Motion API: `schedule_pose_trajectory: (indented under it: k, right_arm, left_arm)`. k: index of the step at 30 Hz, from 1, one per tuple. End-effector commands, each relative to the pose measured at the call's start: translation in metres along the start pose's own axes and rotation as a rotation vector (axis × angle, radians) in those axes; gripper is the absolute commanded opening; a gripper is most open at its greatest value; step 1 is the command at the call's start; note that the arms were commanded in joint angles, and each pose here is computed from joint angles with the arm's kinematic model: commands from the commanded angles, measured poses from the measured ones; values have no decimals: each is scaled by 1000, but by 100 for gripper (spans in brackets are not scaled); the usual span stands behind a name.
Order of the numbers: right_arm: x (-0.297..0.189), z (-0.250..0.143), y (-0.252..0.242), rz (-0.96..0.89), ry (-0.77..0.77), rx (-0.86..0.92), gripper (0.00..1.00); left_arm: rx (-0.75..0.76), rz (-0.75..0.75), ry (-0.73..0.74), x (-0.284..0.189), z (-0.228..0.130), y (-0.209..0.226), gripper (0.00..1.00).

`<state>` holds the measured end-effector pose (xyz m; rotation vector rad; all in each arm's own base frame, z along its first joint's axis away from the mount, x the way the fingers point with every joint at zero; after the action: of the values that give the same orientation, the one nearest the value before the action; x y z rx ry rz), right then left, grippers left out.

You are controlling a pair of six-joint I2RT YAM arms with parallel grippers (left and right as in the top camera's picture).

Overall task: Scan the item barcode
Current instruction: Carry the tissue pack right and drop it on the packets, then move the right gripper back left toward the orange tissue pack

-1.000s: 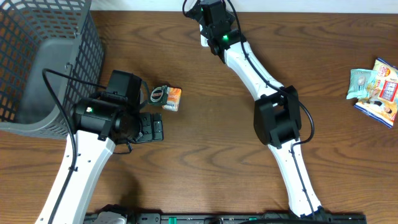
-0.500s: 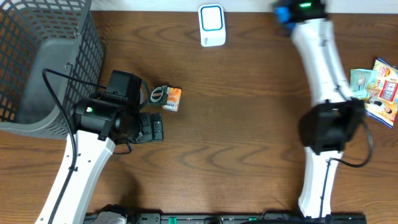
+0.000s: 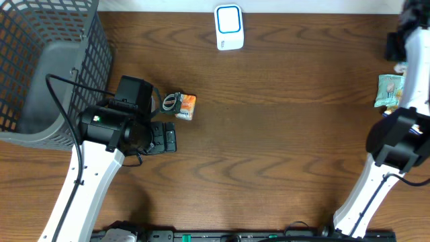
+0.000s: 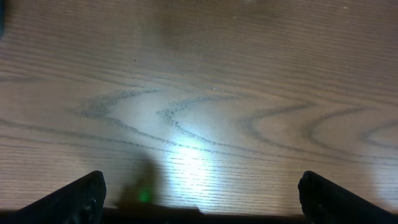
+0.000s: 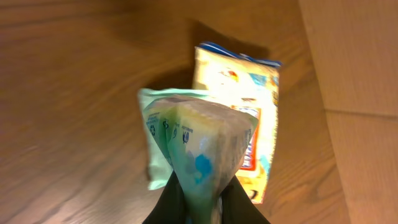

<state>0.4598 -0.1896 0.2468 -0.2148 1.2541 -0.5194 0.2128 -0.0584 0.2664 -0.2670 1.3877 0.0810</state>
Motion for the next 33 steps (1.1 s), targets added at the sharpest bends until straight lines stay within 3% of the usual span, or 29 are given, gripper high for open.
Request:
schedule_pose_trajectory:
  k: [1,21,23,25,28,31,33]
  right_arm:
    - [20,-9,-11,22,44,47,1]
    - [69,-48,-29,34,197,81,18]
    - [68,-49,-29,31,204,78,38]
    - [68,-49,-29,37,206,77,72]
    - [68,-49,-27,40,203,75,95]
    - [66,-43,-20,82,174,76,99]
    - [63,-36,-5,221,123,84,99]
  left_arm:
    - [-12,-6,7,0,0,0,98]
    - [-12,-6,7,0,0,0,98]
    - [-12,-6,7,0,0,0,98]
    - [-12,-6,7,0,0,0,97]
    - [-12,-6,6,0,0,0,98]
    - [-12,-6,7,0,0,0,98]
    - [-12,-6,7,0,0,0,98]
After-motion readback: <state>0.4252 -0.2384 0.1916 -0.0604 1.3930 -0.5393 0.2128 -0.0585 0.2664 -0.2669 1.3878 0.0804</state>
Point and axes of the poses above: each gripper's point midway between its finger pads, its own x axis out along the fingers, its own y axis along the line the jaws close on, z = x × y, the point moved 9 cm from there along -x, back along the fingers, and after that the axes turned 7 degrees about -x, right-handed, at the moved point
